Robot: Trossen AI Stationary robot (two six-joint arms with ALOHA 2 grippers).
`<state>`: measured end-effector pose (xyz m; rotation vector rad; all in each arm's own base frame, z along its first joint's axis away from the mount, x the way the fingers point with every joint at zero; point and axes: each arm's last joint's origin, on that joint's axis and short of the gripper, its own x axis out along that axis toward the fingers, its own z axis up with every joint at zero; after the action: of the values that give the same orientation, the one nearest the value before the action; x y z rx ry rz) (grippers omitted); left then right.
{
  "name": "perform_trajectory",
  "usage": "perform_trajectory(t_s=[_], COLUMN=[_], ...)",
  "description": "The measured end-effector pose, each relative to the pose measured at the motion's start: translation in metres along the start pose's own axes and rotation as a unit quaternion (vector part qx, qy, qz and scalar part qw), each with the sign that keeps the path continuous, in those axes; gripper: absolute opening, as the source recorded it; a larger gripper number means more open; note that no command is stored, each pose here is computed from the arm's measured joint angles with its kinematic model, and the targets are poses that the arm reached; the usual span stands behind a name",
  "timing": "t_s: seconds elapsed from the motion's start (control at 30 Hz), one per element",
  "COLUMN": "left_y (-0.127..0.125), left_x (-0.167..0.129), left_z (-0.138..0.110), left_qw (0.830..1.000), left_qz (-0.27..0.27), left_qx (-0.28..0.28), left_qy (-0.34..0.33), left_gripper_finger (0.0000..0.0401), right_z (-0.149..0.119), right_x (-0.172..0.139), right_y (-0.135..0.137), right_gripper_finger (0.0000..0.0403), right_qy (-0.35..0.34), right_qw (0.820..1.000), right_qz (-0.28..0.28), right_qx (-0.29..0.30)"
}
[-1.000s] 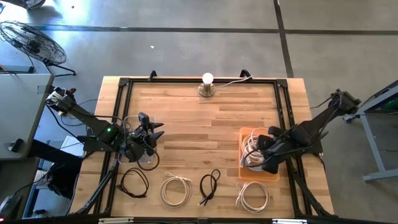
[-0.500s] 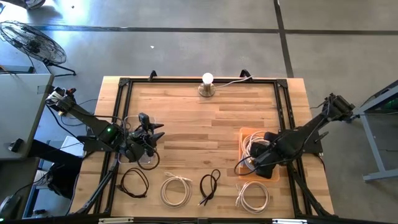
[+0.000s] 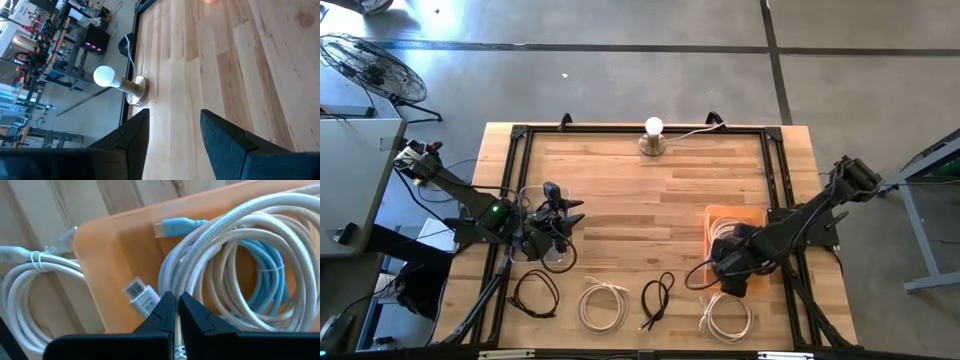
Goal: Pick & Place USB Port
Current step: Put the brown HDMI cable into the orange bin
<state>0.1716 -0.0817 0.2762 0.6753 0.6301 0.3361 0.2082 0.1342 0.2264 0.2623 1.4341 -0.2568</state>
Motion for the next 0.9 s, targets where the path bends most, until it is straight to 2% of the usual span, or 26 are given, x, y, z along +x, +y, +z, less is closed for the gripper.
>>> perform_trajectory(t_s=[0.33,0.9], left_y=[-0.001,-0.002], left_x=[0.0,0.0], left_z=[0.0,-0.001], left_qw=[1.0,1.0], left_qz=[-0.022,-0.026], left_qx=[-0.009,-0.008], left_qy=[-0.002,0.0], left_gripper_finger=[0.017,0.017], right_z=[0.01,0.013], right_x=[0.003,0.003], right_y=[-0.003,-0.004], right_gripper_finger=[0.0008,0.0137], right_qy=[-0.005,-0.035], right_qw=[0.999,0.999], right_qz=[0.011,-0.009], right_qx=[0.032,0.035])
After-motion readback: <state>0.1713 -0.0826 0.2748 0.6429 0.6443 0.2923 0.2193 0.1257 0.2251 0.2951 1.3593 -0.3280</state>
